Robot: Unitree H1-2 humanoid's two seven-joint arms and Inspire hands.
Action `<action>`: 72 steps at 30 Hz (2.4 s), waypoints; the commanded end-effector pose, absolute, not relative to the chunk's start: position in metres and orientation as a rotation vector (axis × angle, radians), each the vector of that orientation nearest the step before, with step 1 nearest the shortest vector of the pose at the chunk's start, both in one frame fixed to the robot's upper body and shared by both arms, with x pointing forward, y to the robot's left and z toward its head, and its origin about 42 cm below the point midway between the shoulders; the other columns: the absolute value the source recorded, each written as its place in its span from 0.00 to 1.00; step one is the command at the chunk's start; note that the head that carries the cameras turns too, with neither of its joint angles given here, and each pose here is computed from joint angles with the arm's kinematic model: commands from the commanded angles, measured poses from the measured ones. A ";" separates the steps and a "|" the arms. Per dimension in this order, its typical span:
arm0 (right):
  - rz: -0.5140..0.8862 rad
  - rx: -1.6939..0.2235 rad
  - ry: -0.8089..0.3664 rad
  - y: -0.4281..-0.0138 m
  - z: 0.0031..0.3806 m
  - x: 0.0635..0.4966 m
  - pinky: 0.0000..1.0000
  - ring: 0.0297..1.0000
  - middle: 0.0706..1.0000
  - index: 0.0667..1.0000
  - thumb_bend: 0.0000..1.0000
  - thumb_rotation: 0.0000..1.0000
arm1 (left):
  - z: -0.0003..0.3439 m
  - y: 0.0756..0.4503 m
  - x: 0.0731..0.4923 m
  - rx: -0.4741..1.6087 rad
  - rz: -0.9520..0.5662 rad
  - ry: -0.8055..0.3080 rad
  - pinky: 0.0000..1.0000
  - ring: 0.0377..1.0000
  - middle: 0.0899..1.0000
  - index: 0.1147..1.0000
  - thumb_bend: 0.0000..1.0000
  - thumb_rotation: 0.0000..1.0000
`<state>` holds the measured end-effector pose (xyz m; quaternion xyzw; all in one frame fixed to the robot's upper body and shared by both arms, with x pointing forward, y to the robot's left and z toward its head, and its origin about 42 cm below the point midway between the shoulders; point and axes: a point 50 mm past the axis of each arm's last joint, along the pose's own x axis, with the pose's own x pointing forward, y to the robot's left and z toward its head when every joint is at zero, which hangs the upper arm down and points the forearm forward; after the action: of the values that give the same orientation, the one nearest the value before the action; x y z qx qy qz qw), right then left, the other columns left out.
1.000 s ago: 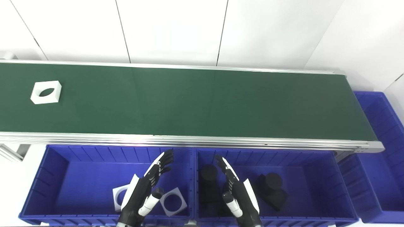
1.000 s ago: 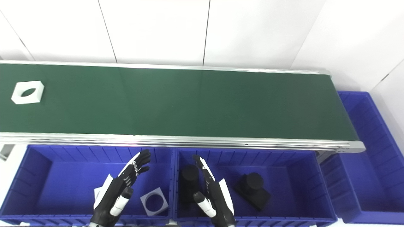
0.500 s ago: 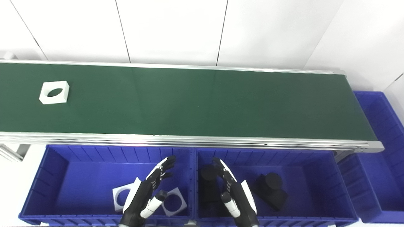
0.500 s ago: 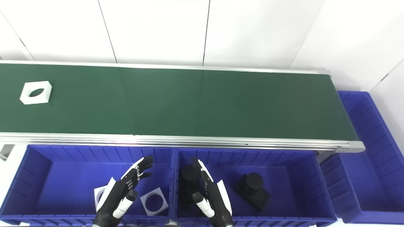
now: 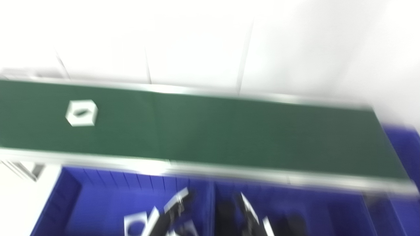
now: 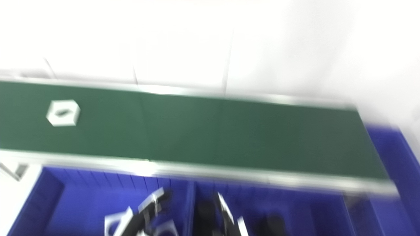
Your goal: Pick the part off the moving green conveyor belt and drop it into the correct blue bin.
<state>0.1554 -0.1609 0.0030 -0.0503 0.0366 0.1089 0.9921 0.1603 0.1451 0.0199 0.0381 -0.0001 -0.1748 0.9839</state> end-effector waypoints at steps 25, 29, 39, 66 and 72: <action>0.223 -0.105 0.008 -0.184 0.009 0.160 1.00 1.00 1.00 1.00 0.96 1.00 | 0.023 0.117 0.170 0.116 -0.360 -0.071 0.74 0.84 0.85 0.81 0.96 0.86; 0.230 -0.109 0.009 -0.185 0.008 0.159 1.00 1.00 1.00 1.00 0.93 1.00 | 0.022 0.115 0.171 0.112 -0.357 -0.072 0.72 0.83 0.84 0.80 0.95 0.85; 0.226 -0.116 0.001 -0.180 0.010 0.158 1.00 1.00 1.00 1.00 0.92 1.00 | 0.026 0.117 0.171 0.103 -0.357 -0.088 0.71 0.82 0.85 0.81 0.93 0.80; 0.259 -0.122 -0.003 -0.176 0.009 0.167 1.00 1.00 1.00 1.00 0.92 1.00 | 0.111 0.109 0.235 0.066 -0.386 -0.438 0.65 0.74 0.76 0.79 1.00 0.47; 0.264 -0.122 -0.015 -0.171 0.010 0.173 1.00 1.00 1.00 0.99 0.92 1.00 | 0.137 0.124 0.261 0.112 -0.342 -0.537 0.66 0.74 0.74 0.79 1.00 0.48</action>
<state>0.1667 -0.1771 0.0003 -0.0708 0.0346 0.1292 0.9885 0.2535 0.1236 0.1154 0.0618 -0.2112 -0.1746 0.9597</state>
